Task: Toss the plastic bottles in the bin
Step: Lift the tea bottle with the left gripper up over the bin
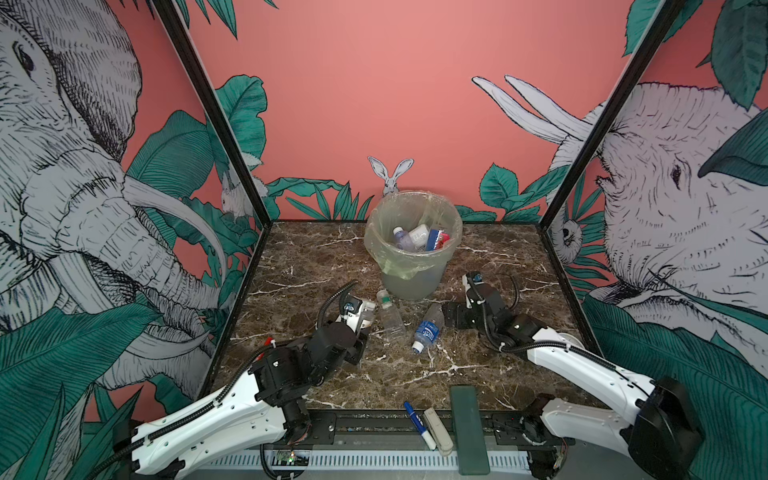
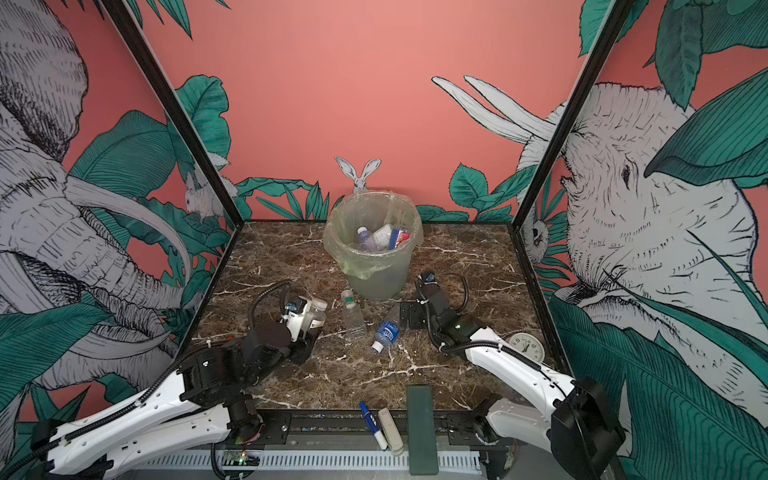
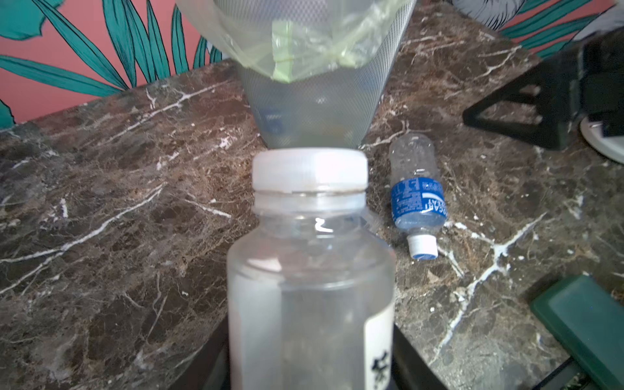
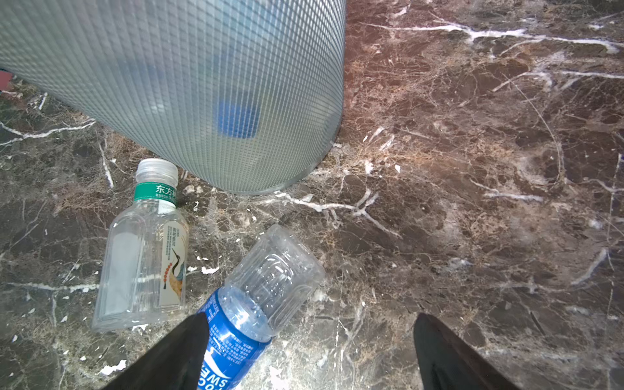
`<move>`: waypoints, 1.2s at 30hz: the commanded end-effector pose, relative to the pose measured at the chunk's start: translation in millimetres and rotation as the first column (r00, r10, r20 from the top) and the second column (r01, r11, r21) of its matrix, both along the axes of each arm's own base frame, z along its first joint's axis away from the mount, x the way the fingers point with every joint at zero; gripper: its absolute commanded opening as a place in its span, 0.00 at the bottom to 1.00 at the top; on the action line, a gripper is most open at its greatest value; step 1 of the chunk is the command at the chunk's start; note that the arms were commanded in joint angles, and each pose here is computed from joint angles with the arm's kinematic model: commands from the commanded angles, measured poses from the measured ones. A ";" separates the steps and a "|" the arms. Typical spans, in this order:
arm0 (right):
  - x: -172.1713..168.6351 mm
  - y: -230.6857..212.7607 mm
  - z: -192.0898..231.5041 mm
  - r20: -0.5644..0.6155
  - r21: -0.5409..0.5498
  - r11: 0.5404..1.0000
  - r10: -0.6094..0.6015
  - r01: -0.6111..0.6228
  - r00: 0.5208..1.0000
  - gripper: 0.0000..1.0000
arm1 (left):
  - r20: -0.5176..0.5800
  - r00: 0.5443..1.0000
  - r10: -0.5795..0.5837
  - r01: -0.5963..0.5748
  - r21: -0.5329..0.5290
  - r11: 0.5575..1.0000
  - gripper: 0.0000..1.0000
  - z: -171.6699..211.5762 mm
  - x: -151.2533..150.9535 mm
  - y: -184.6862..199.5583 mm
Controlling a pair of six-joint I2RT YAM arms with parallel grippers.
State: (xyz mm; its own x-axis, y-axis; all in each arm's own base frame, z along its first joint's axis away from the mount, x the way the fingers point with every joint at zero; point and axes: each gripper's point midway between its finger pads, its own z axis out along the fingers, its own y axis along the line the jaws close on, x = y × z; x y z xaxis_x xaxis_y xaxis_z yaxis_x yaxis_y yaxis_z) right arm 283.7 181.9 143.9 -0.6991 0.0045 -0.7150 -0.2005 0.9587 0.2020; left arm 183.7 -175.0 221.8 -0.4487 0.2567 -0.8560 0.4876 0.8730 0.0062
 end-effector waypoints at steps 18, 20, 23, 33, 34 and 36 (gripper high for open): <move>10.7 15.8 48.3 0.116 0.041 0.997 0.061 -0.066 0.991 0.97 | 0.226 0.960 -0.165 0.194 -0.115 0.974 0.43 233.4 147.6 -103.6; 10.3 14.6 48.4 0.118 0.045 0.997 0.054 -0.060 0.992 0.98 | 0.202 0.968 -0.150 0.184 -0.162 0.969 0.61 240.6 189.3 -113.4; 8.1 10.2 51.1 0.122 0.052 0.998 0.037 -0.044 0.992 0.99 | 0.095 0.995 -0.021 0.035 -0.151 0.988 1.00 222.2 237.9 -105.3; -5.2 1.0 49.3 0.105 0.078 0.997 0.018 -0.026 0.994 0.99 | 0.206 0.979 -0.002 0.051 -0.232 0.971 1.00 244.5 216.1 -83.2; -5.0 1.8 47.3 0.095 0.082 0.996 0.015 -0.022 0.995 0.99 | 0.207 0.978 0.003 0.045 -0.228 0.973 1.00 243.4 213.0 -79.4; -5.2 3.9 41.7 0.073 0.080 0.997 0.013 -0.019 0.997 0.99 | 0.208 0.978 0.016 0.031 -0.219 0.975 1.00 238.5 207.6 -72.5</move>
State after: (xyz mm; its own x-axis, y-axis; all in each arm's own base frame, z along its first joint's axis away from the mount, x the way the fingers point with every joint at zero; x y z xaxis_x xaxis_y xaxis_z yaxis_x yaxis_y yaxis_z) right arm 282.1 184.9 198.7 -0.6151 0.0470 -0.7870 -0.2523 0.9340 0.2529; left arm 412.4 -261.5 415.5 -0.3612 0.1226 -0.9244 0.4987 0.8630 -0.0804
